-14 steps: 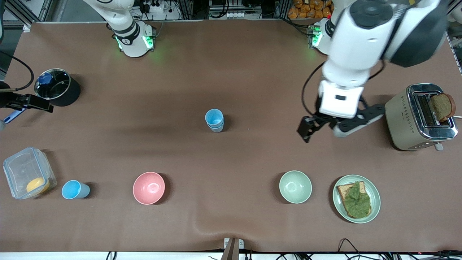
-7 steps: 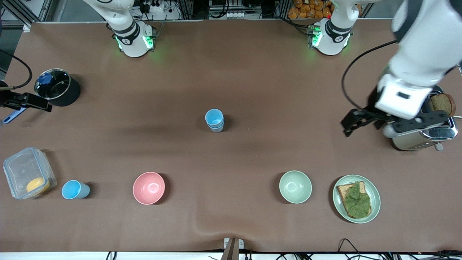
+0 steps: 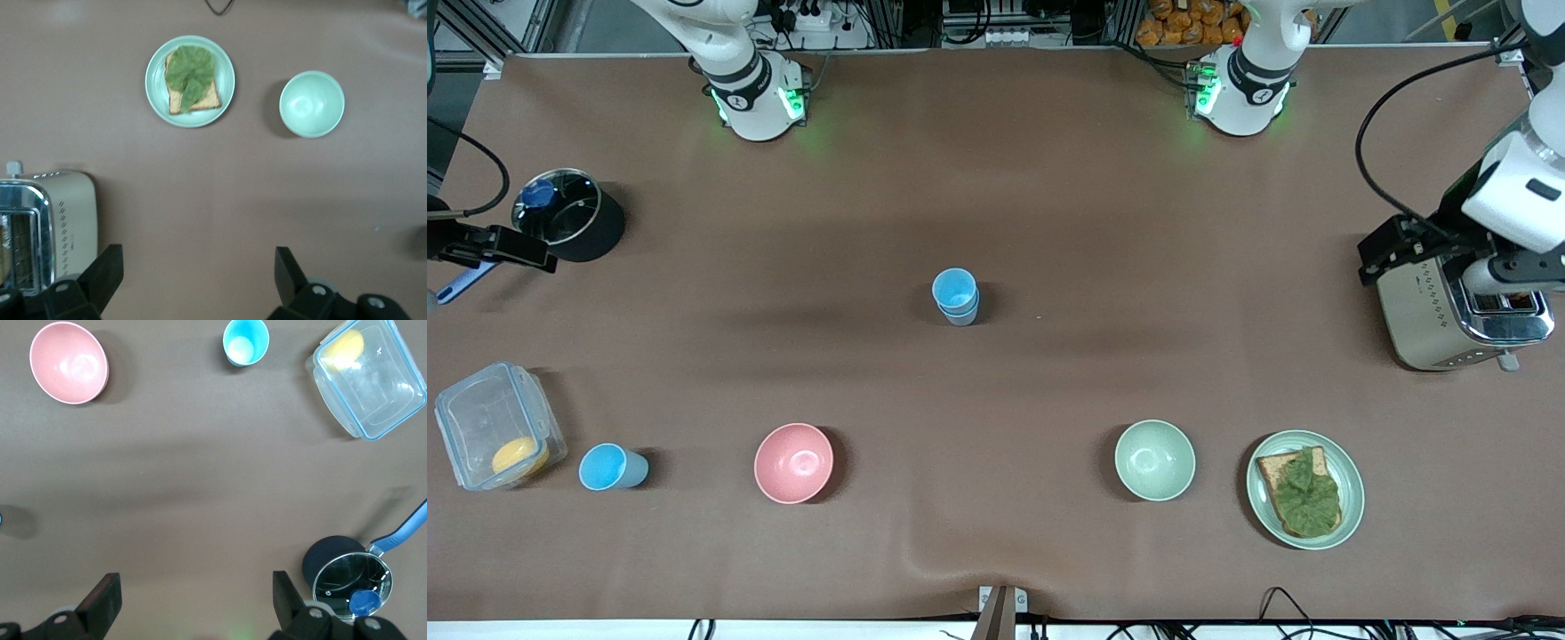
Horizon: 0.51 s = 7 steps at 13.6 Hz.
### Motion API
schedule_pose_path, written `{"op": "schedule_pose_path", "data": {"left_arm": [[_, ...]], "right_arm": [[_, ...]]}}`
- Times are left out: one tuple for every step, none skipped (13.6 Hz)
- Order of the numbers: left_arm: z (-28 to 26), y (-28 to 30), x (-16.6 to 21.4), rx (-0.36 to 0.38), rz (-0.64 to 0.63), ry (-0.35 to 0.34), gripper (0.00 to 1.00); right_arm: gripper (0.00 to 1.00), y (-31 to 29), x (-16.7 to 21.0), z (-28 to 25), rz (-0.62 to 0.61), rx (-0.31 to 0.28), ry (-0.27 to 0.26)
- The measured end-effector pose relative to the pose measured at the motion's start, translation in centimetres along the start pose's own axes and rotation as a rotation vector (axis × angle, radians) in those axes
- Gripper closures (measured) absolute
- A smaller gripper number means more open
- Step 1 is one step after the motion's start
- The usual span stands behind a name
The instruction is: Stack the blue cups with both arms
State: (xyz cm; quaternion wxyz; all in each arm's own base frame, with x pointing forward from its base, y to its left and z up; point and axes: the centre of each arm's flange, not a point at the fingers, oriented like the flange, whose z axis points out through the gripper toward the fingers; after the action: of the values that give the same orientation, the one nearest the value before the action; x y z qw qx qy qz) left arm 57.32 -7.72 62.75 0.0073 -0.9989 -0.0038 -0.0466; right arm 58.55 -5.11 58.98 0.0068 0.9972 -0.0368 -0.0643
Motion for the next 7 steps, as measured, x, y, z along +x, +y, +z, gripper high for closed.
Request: {"op": "schedule_pose_path", "data": {"left_arm": [[0.0,-0.3,-0.8,0.002,0.000,-0.010,0.00],[-0.1,-0.5,-1.5,-0.004,-0.005,-0.024,0.00],[-0.2,-0.7,-1.9,-0.014,-0.010,-0.035,0.00],[-0.3,-1.0,-2.1,-0.016,-0.009,-0.039,0.00],[-0.3,-1.2,-2.2,-0.016,-0.002,-0.041,0.00],[-0.3,-1.5,-2.2,-0.016,0.006,-0.044,0.00],[-0.2,-1.7,-2.2,-0.015,0.006,-0.049,0.00]], "right_arm": [[0.00,-0.1,-0.2,0.1,0.000,-0.002,0.004],[0.00,-0.1,-0.4,0.1,0.000,-0.004,0.005],[0.00,-0.2,-0.5,0.2,0.000,-0.005,0.004],[0.00,-0.2,-0.7,0.3,0.000,-0.007,0.003],[0.00,-0.2,-0.9,0.3,0.001,-0.008,0.004],[0.00,-0.3,-1.0,0.3,0.001,-0.009,0.004],[0.00,-0.3,-1.1,0.2,0.001,-0.010,0.005]]}}
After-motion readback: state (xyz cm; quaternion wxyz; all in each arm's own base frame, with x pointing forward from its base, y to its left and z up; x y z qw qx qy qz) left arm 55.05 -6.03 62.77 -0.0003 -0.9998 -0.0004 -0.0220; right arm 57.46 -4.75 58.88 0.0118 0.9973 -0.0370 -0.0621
